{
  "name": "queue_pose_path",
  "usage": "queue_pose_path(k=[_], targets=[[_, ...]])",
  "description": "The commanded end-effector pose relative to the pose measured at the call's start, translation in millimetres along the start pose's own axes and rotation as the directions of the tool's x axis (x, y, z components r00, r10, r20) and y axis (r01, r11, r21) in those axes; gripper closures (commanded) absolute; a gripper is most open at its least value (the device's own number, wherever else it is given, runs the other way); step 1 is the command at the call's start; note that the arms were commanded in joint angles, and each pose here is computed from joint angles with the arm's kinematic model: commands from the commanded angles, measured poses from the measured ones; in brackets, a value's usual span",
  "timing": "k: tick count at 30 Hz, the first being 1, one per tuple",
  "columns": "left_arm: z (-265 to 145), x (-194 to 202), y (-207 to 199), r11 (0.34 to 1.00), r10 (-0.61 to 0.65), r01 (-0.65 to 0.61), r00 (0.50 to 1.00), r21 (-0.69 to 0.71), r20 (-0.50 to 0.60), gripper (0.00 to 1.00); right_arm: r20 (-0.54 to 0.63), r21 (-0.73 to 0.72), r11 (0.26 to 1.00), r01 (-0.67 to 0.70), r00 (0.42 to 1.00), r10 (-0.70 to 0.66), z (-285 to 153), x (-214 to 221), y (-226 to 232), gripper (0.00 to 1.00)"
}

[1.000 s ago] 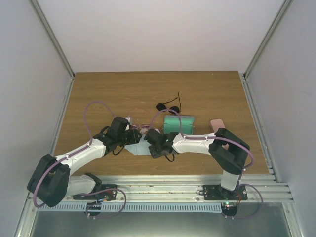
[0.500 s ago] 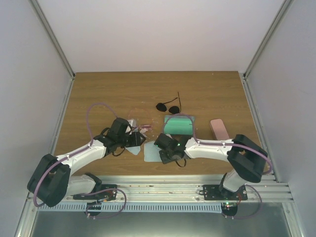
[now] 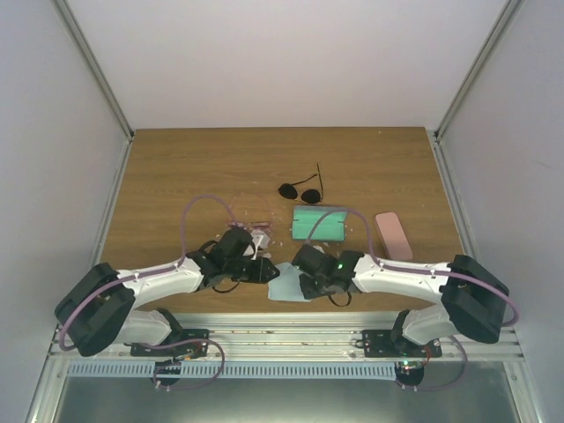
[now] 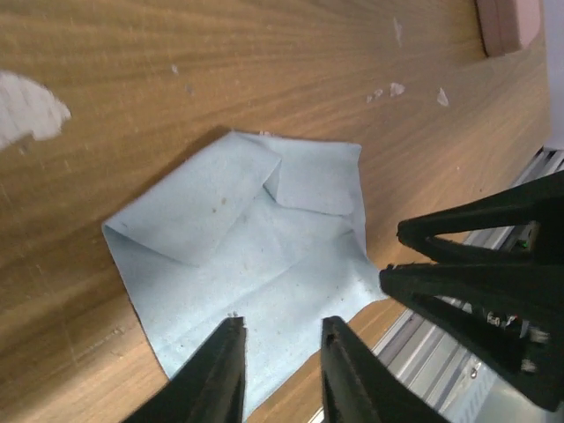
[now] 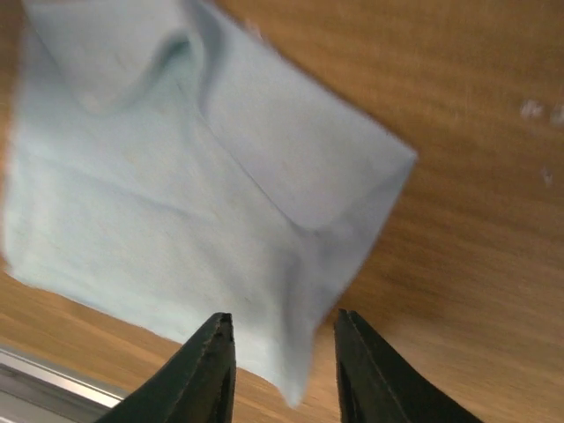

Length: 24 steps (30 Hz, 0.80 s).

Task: Organize the sunglasses
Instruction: Move the glasses cleaning cloth to the center of the board.

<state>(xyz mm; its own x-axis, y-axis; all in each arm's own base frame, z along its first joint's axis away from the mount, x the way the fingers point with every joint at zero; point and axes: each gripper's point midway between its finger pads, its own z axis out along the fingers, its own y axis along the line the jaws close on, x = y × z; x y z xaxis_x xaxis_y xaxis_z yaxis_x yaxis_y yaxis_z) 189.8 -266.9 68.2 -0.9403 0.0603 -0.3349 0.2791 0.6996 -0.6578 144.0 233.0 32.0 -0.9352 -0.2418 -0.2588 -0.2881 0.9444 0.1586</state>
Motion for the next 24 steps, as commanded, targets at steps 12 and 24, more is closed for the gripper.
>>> queue_pose_path(k=[12, 24], targets=[[27.5, 39.6, 13.9, 0.994, -0.102, 0.098, 0.992, -0.052, -0.077, 0.92, 0.138, -0.267, 0.957, 0.114, 0.987, -0.079, 14.7, -66.6, 56.7, 0.95], [25.9, 60.6, 42.2, 0.975, -0.116, 0.078, 0.978, -0.208, -0.176, 0.93, 0.185, -0.128, 0.987, 0.1, 0.98, -0.075, 36.2, -98.7, 22.1, 0.96]])
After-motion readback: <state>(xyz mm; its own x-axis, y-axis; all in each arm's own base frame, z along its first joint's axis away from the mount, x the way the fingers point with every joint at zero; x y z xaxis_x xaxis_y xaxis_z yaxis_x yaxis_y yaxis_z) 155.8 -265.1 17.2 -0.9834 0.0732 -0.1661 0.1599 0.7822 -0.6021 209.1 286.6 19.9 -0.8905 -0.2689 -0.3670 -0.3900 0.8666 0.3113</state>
